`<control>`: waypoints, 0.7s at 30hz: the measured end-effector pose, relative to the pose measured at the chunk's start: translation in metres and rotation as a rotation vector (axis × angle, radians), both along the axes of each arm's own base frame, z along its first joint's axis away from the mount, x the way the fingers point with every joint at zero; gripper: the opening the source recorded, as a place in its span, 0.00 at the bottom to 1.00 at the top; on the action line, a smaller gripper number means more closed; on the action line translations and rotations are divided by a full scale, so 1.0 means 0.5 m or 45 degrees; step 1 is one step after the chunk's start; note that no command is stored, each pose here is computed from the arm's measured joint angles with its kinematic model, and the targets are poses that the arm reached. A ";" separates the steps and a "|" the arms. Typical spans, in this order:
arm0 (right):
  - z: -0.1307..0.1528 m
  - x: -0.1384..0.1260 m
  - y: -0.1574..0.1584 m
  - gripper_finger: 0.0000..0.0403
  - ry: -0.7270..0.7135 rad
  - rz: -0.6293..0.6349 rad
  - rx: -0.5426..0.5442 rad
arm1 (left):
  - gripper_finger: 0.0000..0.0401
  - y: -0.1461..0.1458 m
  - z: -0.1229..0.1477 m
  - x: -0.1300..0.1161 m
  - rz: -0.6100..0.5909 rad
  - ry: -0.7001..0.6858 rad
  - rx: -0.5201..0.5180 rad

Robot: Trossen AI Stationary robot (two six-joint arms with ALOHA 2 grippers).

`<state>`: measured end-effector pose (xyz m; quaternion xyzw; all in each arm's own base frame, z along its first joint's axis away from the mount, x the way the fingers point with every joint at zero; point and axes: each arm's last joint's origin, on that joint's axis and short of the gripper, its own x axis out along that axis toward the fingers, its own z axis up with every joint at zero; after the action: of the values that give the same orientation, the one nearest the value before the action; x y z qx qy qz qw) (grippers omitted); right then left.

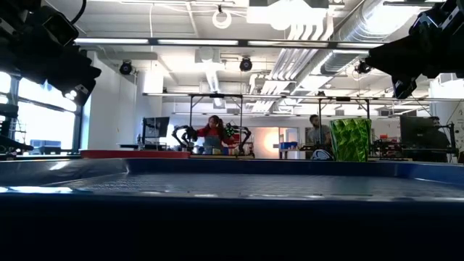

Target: Pick and place plate/cup/fork/spoon on tray

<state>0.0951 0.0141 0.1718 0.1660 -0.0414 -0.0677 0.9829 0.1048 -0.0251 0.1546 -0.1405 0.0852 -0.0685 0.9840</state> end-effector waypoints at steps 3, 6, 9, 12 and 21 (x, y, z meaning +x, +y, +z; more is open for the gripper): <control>0.000 0.000 0.000 0.20 0.000 0.000 0.000 | 0.22 0.000 0.000 0.000 0.000 0.000 0.000; 0.000 0.000 0.000 0.20 0.000 0.000 0.000 | 0.22 0.000 0.000 0.000 0.000 0.000 0.000; 0.000 0.000 0.000 0.20 0.000 0.000 0.000 | 0.22 0.000 0.000 0.000 0.000 0.000 0.000; 0.000 0.000 0.000 0.20 0.000 0.000 0.000 | 0.22 0.000 0.000 0.000 0.000 0.000 0.000; 0.000 0.000 0.000 0.20 -0.013 0.005 0.084 | 0.22 0.002 0.001 0.000 0.040 -0.008 0.001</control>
<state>0.0951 0.0141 0.1719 0.1987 -0.0437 -0.0661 0.9768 0.1050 -0.0243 0.1551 -0.1412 0.0800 -0.0536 0.9853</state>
